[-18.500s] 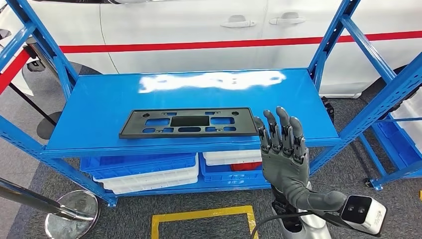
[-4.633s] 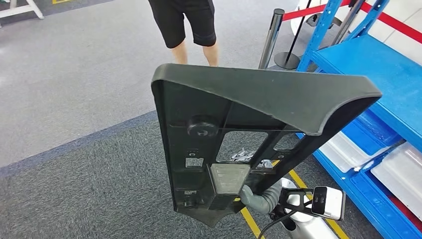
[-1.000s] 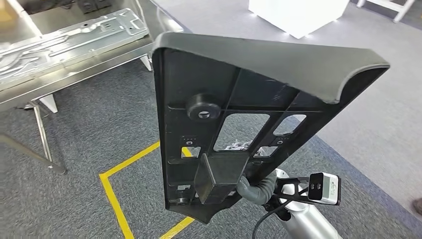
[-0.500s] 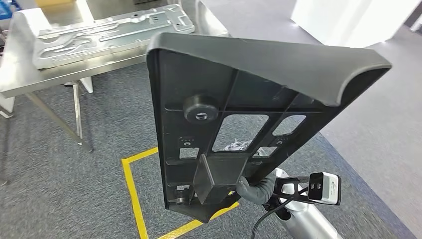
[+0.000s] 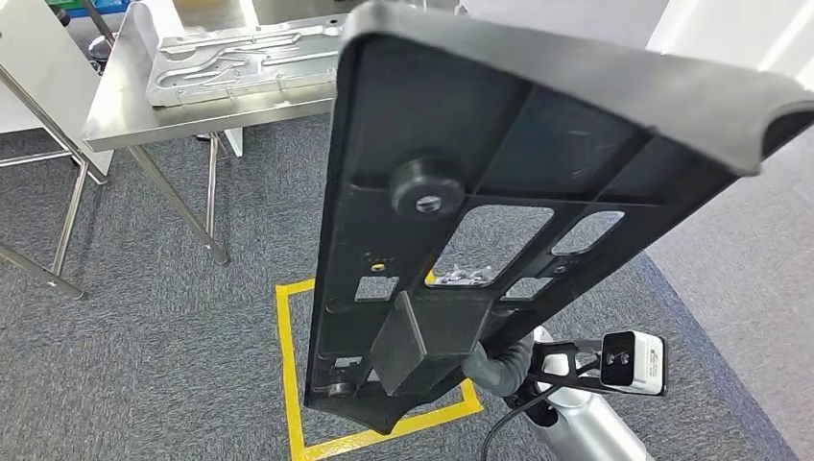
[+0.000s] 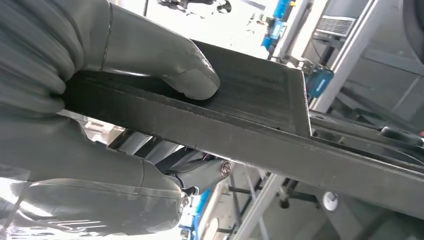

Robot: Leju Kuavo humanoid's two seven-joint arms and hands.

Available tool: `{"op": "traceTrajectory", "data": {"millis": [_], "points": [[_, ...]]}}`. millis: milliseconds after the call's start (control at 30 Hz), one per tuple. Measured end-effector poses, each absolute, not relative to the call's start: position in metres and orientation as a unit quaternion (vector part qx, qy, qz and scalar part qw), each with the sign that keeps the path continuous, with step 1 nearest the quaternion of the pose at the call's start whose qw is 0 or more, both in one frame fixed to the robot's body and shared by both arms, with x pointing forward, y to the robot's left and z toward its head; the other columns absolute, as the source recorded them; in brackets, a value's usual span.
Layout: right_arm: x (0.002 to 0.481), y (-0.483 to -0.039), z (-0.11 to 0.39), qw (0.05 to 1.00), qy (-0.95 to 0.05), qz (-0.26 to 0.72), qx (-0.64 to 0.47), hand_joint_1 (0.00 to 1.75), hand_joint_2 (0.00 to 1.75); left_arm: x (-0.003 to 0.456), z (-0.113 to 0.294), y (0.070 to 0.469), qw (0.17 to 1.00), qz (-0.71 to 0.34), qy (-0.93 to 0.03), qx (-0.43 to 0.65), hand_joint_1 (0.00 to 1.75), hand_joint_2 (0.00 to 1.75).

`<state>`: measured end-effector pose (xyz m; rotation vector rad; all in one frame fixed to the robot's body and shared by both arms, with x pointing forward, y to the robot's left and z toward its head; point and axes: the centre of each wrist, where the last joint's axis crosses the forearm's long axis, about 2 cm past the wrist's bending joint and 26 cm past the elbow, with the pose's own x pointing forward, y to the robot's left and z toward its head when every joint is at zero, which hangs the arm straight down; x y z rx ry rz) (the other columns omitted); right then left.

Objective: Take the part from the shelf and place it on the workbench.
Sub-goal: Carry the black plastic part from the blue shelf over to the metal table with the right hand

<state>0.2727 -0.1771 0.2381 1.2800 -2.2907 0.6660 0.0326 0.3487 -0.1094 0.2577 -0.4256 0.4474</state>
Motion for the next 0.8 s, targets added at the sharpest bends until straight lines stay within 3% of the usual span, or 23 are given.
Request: {"op": "traceTrajectory", "data": {"millis": [800], "points": [[0.2807, -0.1773, 0.2472, 0.204, -0.828, 0.236, 0.467, 1.75, 1.75, 0.0366, -0.1088, 0.3505, 0.937, 0.221, -0.236, 0.128, 0.0, 1.75]]}}
